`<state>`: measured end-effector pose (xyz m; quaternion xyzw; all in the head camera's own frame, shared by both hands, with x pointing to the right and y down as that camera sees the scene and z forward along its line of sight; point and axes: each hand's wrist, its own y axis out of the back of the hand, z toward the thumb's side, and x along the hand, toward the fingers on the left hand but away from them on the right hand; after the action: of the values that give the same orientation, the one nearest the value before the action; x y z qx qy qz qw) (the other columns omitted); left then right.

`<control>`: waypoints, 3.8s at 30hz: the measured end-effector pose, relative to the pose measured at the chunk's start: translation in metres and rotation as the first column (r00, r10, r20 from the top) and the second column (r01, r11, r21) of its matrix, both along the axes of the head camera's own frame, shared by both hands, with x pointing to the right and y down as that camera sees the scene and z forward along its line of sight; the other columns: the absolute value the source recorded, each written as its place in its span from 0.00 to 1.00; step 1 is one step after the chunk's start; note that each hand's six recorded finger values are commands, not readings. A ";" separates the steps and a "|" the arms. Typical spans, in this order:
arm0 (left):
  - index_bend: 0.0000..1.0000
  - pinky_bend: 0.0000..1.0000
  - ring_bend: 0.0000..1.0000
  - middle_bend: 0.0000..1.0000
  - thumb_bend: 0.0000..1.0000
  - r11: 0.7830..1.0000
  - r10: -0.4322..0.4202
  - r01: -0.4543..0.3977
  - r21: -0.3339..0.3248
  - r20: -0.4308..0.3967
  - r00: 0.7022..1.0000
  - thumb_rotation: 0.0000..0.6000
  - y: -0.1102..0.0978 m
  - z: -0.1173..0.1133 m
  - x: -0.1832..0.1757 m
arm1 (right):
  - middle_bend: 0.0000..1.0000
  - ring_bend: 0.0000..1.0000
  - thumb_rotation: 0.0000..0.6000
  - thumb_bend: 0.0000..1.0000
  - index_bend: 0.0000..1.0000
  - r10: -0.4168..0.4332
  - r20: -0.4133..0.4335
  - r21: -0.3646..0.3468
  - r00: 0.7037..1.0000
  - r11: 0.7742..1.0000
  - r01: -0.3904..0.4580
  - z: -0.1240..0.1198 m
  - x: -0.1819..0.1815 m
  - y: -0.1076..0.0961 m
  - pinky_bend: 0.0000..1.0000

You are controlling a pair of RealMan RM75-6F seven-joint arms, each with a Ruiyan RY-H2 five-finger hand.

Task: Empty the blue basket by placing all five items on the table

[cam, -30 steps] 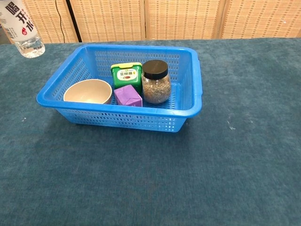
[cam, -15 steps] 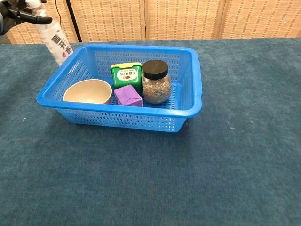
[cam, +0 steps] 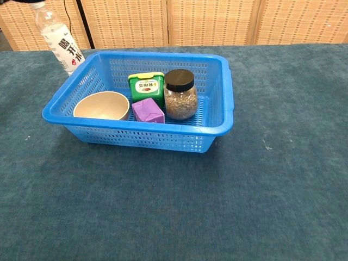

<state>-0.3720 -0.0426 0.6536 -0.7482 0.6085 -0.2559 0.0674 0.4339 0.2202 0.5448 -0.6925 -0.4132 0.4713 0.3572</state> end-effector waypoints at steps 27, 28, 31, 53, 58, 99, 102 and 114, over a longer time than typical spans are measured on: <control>0.00 0.00 0.00 0.00 0.26 0.649 0.679 -0.749 -0.130 0.543 0.494 1.00 0.097 -0.048 0.140 | 0.00 0.00 1.00 0.00 0.00 0.030 0.025 0.007 0.999 1.000 -0.030 -0.010 0.007 -0.003 0.00; 0.00 0.00 0.00 0.00 0.26 0.638 0.685 -0.755 -0.148 0.558 0.470 1.00 0.098 -0.043 0.146 | 0.00 0.00 1.00 0.00 0.00 0.032 0.024 0.005 0.999 0.999 -0.032 -0.010 0.007 -0.003 0.00; 0.00 0.00 0.00 0.00 0.26 0.612 0.702 -0.765 -0.200 0.583 0.409 1.00 0.102 -0.026 0.166 | 0.00 0.00 1.00 0.00 0.00 0.038 0.023 0.003 0.999 0.999 -0.038 -0.009 0.009 -0.004 0.00; 0.00 0.00 0.00 0.00 0.26 0.585 0.744 -0.735 -0.344 0.587 0.318 1.00 0.106 0.044 0.287 | 0.00 0.00 1.00 0.00 0.00 0.096 0.019 -0.007 0.995 0.995 -0.096 -0.007 0.025 -0.013 0.00; 0.14 0.16 0.03 0.05 0.31 0.591 0.742 -0.725 -0.353 0.590 0.319 1.00 0.104 0.045 0.296 | 0.00 0.01 1.00 0.00 0.00 0.103 0.019 -0.006 0.995 0.995 -0.103 -0.007 0.028 -0.014 0.00; 0.59 0.49 0.39 0.44 0.47 0.739 0.542 -0.668 -0.086 0.665 0.514 1.00 0.063 -0.100 0.205 | 0.00 0.02 1.00 0.00 0.00 0.043 0.050 0.000 0.998 0.999 -0.043 -0.016 0.010 -0.003 0.00; 0.59 0.49 0.39 0.44 0.47 0.746 0.527 -0.660 -0.087 0.682 0.507 1.00 0.069 -0.108 0.174 | 0.00 0.02 1.00 0.00 0.00 0.029 0.057 0.004 0.998 1.000 -0.030 -0.018 0.006 -0.001 0.00; 0.59 0.49 0.39 0.44 0.47 0.812 0.506 -0.549 -0.199 0.709 0.491 1.00 0.103 -0.079 0.030 | 0.00 0.02 1.00 0.00 0.00 -0.008 0.077 0.008 0.997 1.000 0.007 -0.026 -0.006 0.009 0.00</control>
<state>-0.3423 0.0607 0.5744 -0.7270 0.2765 -0.4843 0.4006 0.4282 0.2294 0.5186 -0.7103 -0.4258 0.4414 0.3453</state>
